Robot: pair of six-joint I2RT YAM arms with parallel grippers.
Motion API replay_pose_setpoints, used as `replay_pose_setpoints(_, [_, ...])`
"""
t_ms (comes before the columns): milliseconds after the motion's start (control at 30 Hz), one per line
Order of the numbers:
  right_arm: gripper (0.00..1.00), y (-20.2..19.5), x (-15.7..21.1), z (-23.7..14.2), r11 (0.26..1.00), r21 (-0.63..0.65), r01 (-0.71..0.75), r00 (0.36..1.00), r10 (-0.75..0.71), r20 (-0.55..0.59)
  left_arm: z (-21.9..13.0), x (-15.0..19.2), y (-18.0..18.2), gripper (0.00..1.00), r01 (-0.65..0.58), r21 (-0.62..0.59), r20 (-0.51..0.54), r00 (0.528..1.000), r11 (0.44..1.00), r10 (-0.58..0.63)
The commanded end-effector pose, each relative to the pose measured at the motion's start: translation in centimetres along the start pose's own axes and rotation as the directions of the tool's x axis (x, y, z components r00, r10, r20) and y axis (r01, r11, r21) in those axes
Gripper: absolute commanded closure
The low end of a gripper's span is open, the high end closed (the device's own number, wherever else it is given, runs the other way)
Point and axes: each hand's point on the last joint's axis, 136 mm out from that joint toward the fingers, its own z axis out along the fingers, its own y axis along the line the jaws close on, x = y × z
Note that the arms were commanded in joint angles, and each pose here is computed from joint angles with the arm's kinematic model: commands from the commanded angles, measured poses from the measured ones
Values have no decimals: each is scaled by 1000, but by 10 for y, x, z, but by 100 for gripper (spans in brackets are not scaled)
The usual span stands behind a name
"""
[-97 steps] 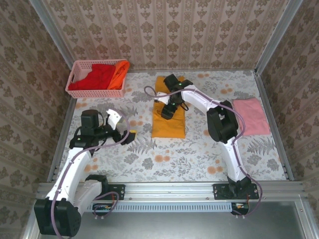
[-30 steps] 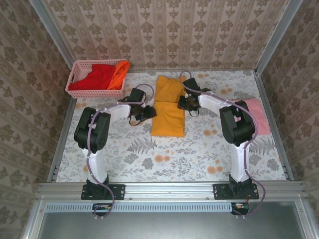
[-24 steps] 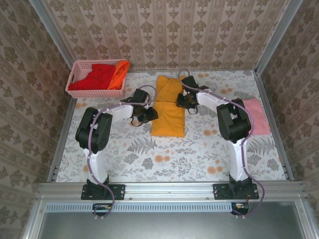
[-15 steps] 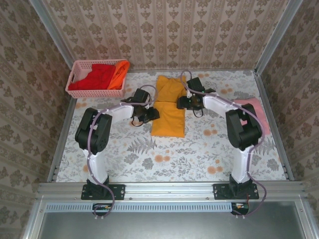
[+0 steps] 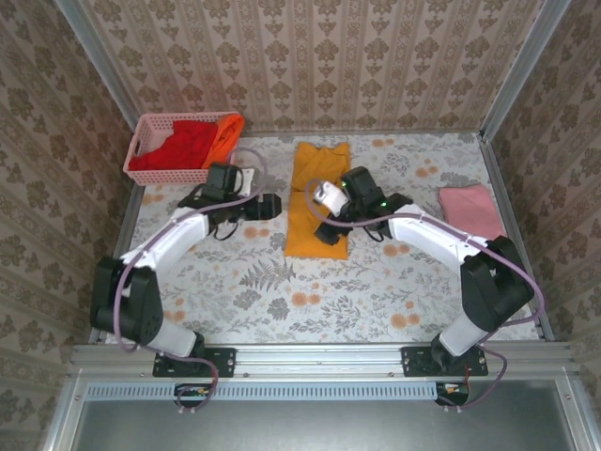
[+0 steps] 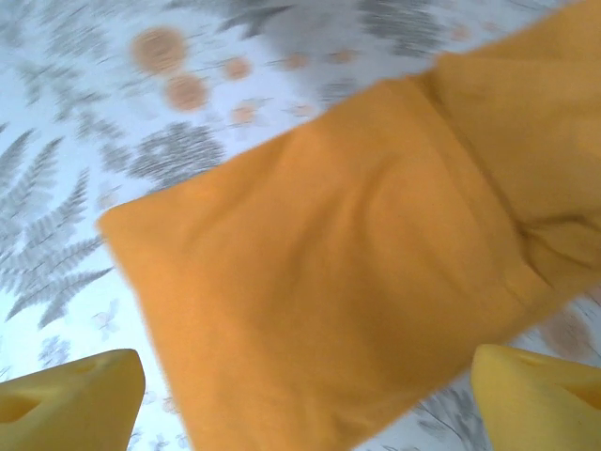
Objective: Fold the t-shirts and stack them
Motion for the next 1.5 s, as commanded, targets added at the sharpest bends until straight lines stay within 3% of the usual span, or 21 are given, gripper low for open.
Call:
replay_pose_setpoints(0, [9,30,16,16,969,-78,235,967,-241,-84,-33,17,3,5,-182,41,3,983,983,182])
replay_pose_setpoints(67, [12,41,20,29,955,-103,279,951,-290,-110,-53,21,7,1,-221,47,29,975,974,220])
replay_pose_setpoints(300, [25,52,32,67,931,-134,340,915,-360,-179,-104,35,8,0,-358,28,100,930,933,354])
replay_pose_setpoints(600, [34,45,45,98,918,-143,370,889,-395,-233,-113,49,-1,0,-445,57,138,890,894,435])
replay_pose_setpoints(767, [48,41,59,105,903,-152,403,860,-430,-273,-112,51,-3,0,-451,83,144,888,889,437])
replay_pose_setpoints(1100, [99,54,71,86,907,-194,374,861,-417,-291,-104,49,1,0,-441,85,154,892,893,426])
replay_pose_setpoints(1467, [100,119,87,14,905,-324,275,881,-372,-293,-91,44,2,0,-360,119,183,924,925,336])
